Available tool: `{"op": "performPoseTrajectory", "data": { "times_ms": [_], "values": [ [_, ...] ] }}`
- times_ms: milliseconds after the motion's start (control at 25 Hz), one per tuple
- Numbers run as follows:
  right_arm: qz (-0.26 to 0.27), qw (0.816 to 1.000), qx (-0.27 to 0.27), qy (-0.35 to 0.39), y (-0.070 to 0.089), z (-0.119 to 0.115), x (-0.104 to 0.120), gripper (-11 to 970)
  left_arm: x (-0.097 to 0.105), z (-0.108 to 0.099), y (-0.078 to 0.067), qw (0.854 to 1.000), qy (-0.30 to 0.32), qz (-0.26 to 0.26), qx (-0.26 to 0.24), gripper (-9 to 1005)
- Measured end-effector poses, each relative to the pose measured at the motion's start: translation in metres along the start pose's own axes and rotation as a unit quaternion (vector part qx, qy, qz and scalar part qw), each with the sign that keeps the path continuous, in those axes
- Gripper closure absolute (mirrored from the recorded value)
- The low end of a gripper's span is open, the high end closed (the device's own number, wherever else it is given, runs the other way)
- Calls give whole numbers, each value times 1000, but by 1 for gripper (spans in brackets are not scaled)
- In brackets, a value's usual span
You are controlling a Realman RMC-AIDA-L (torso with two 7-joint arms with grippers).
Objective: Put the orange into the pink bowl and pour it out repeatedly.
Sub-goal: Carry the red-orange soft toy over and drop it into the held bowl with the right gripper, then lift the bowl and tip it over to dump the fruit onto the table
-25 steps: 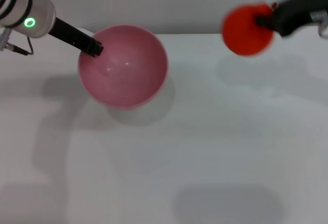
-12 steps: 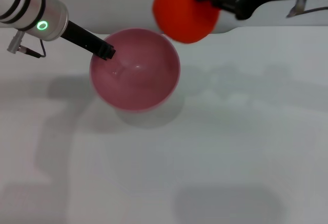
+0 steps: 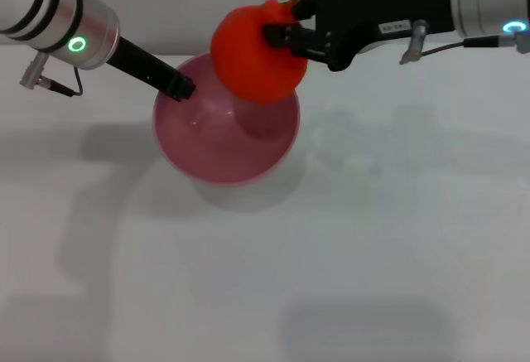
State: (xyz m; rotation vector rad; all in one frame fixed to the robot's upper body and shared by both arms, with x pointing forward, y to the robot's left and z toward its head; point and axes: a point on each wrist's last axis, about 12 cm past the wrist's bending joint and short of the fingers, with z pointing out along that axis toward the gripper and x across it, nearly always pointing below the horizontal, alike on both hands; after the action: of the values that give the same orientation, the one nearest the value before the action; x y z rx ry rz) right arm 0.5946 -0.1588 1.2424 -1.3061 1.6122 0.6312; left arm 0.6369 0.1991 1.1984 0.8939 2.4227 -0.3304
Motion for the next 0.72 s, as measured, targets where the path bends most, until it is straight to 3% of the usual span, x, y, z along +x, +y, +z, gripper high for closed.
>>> {"op": "performPoseTrajectory", "data": {
  "times_ms": [720],
  "values": [
    [9, 999, 30, -11, -6, -1, 6, 474, 6, 5, -1, 1000, 11, 3, 4, 954]
  ]
}}
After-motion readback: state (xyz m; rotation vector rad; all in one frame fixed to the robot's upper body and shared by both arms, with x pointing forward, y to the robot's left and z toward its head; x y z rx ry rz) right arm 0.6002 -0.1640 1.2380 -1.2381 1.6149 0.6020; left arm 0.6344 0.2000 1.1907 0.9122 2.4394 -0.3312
